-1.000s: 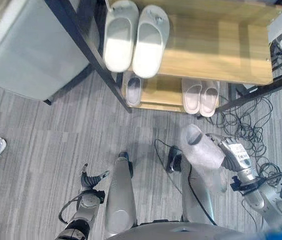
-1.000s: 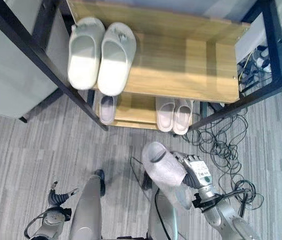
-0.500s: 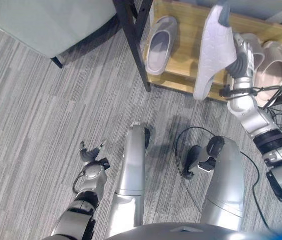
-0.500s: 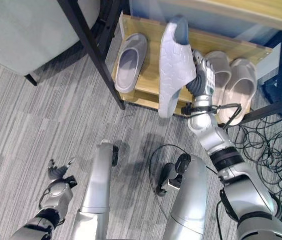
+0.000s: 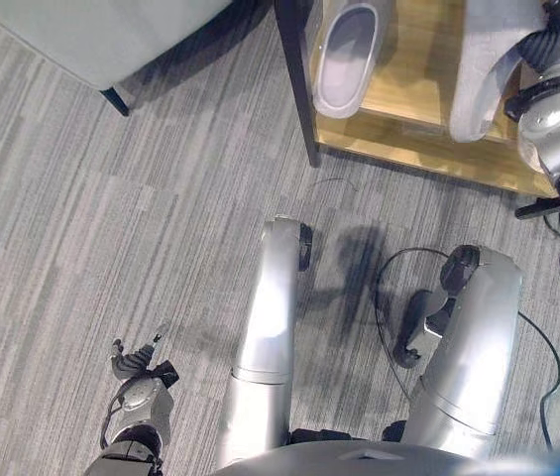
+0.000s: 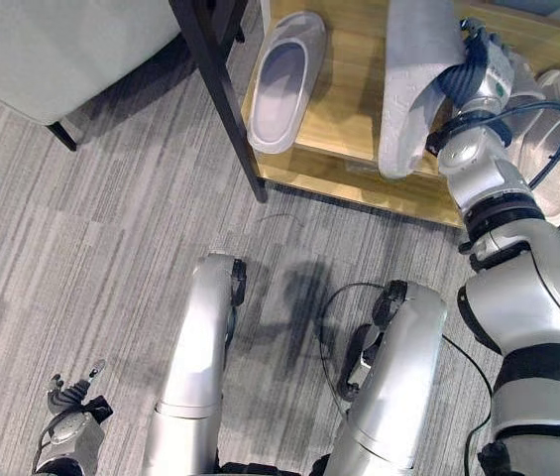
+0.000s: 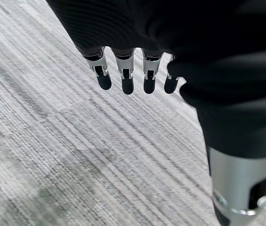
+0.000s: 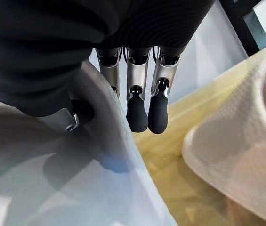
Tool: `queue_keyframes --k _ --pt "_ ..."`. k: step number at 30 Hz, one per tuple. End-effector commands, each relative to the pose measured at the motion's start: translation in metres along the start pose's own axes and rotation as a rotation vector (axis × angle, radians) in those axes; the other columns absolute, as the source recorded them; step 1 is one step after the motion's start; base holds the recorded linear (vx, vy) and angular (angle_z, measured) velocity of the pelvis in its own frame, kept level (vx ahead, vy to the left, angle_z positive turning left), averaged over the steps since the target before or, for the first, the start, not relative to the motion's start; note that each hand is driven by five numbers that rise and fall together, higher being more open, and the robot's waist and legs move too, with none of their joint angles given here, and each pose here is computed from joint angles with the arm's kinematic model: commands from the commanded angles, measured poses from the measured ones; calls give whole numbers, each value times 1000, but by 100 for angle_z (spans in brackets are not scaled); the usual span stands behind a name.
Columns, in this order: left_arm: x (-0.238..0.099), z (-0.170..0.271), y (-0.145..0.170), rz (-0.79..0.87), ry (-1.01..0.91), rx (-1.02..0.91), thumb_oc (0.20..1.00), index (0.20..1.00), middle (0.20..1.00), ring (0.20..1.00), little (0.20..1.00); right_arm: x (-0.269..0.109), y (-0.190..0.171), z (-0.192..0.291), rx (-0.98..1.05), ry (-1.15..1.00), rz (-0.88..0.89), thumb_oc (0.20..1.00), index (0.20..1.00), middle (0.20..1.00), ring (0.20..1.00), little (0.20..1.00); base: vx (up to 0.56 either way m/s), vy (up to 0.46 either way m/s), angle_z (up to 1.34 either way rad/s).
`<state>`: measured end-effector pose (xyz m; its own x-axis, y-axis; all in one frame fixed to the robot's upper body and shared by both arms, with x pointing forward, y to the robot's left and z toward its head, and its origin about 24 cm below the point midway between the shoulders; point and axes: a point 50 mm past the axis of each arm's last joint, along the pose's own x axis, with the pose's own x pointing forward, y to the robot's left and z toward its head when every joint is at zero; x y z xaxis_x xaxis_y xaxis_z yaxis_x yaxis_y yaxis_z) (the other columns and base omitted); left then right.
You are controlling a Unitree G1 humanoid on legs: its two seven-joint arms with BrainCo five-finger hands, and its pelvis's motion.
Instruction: Arrange the slippers neatly on the shoe rack.
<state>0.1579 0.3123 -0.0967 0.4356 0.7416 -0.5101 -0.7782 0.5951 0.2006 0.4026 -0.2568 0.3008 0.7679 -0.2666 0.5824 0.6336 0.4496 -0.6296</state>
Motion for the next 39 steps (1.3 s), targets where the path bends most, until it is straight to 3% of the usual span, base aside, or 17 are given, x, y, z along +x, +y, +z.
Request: queue_keyframes --k 1,8,18,19,20,21,30,39 --pt "9 14 17 43 -53 -15 1000 1000 1000 1000 1000 21 -30 48 83 -140 -81 200 200 200 200 200 34 -15 1" --pt "12 19 13 1 -61 17 1000 1000 1000 1000 1000 29 -34 72 167 -137 -80 200 200 200 200 200 15 -5 0" --pt "13 18 13 -22 -52 35 1000 1000 1000 1000 1000 32 -37 65 210 -76 -72 200 200 200 200 200 4 1 1" --pt "12 18 12 -25 -53 38 1000 1000 1000 1000 1000 32 -38 66 206 -79 -75 435 435 435 435 435 0 0 0" --pt "12 18 12 -25 -53 38 1000 1000 1000 1000 1000 32 -38 66 206 -79 -75 771 771 771 771 771 0 0 0" --pt "12 17 10 -32 -53 48 1000 1000 1000 1000 1000 32 -37 67 205 -78 -76 1000 1000 1000 1000 1000 0 0 0" --pt "8 4 11 -58 -12 112 1000 1000 1000 1000 1000 30 -29 62 222 -44 -70 1000 1000 1000 1000 1000 0 0 0" --pt "7 -8 20 2 46 135 1000 1000 1000 1000 1000 18 -16 79 548 -98 -101 1000 1000 1000 1000 1000 -21 32 -2"
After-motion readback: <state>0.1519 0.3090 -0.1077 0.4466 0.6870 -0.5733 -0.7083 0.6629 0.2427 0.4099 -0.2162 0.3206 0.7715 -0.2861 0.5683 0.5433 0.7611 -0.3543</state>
